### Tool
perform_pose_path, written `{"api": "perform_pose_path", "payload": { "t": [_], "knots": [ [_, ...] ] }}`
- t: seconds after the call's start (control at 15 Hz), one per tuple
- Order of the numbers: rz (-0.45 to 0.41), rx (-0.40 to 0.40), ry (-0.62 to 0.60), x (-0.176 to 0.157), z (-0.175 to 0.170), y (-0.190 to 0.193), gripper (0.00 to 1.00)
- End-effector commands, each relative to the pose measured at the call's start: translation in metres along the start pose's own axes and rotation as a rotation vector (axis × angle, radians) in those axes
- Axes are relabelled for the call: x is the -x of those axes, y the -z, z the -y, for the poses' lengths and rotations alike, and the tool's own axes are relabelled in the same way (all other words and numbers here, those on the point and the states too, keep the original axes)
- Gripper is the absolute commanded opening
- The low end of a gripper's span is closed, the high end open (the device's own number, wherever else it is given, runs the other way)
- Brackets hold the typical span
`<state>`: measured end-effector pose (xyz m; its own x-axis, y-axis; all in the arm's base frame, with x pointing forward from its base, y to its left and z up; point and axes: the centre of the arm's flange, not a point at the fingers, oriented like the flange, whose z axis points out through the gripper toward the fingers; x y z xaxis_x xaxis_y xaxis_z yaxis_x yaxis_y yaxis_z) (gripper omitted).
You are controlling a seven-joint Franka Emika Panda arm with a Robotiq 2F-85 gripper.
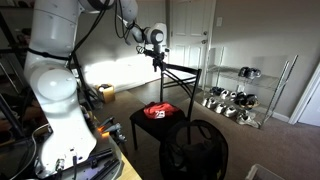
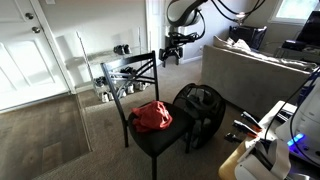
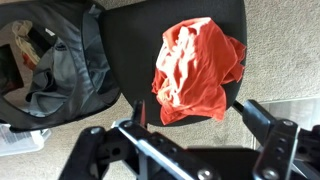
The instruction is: Take the orange clothing off of the table and put it into the laundry basket
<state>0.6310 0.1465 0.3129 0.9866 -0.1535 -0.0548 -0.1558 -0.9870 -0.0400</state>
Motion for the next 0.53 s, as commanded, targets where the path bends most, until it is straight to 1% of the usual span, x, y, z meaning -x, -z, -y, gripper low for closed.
{"api": "perform_pose_path", "payload": {
  "t": [0.0, 0.2, 0.33, 0.4, 0.47],
  "knots": [
    [0.046, 0.026, 0.0, -0.011, 0.011, -0.013, 1.0],
    [0.094, 0.058, 0.008, -0.012, 0.021, -0.029, 1.0],
    [0.116, 0.065, 0.005, -0.012, 0.028, -0.039, 1.0],
    [0.153, 0.029, 0.035, -0.01, 0.032, -0.041, 1.0],
    [0.17, 0.023, 0.044, -0.008, 0.035, -0.044, 1.0]
  ]
}}
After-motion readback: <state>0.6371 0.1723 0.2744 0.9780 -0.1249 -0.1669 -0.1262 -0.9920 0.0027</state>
